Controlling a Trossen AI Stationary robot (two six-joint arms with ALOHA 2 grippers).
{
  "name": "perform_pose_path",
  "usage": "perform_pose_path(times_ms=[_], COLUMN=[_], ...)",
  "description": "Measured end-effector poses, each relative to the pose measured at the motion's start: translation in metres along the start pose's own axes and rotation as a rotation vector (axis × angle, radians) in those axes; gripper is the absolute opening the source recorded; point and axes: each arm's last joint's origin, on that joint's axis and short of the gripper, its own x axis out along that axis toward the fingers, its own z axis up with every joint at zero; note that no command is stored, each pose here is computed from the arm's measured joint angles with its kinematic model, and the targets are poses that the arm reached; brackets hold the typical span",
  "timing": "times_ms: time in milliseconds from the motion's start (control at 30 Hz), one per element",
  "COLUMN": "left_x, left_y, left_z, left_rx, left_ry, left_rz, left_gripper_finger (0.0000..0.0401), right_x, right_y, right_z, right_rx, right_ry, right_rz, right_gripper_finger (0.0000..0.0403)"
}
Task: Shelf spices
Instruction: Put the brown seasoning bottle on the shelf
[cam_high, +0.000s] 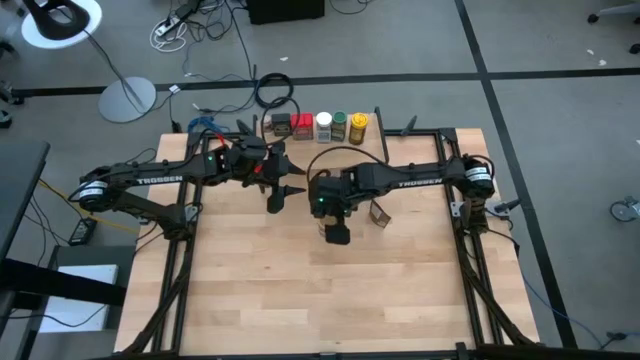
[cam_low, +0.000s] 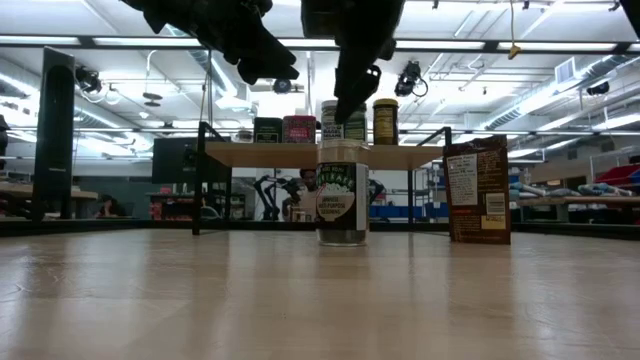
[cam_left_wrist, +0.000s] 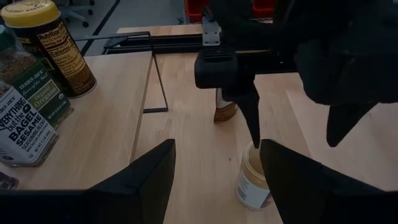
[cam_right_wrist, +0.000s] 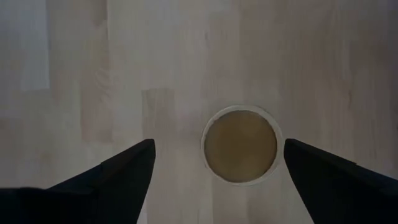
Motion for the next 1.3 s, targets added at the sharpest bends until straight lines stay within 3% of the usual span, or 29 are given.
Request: perform_pose_path(times_ms=[200, 533, 800, 1033, 1300], left_x=[0.0, 0.0, 0.0, 0.0, 0.0], left_y=[0.0, 0.0, 0.0, 0.0, 0.0], left_z=[0.0, 0.0, 0.0, 0.0, -0.002], left_rx=[0.005, 0.008, 0.023, 0.022, 0.014], left_ry=[-0.002, 0.0, 0.002, 0.003, 0.017], left_rz=[0.001, 0.0, 0.0, -0.001, -0.003], left_gripper_finger=[0.0239, 0.0239, 0.0239, 0.0239, 0.0239], right_x=[0.0, 0.036, 0.035, 0.052, 0.065], right_y=[-0.007, -0.01, -0.012, -0.014, -0.015], right_z=[0.001, -0.002, 0.001, 0.0, -0.004], right_rx=[0.051, 0.029, 0.047, 0.06, 0.075], right_ry=[-0.004, 0.111, 0.078, 0.097, 0.157], right_rz=[-0.013, -0.046, -0.05, -0.078, -0.078], right_gripper_finger=[0.0355, 0.0355, 0.0355, 0.0354, 0.0329])
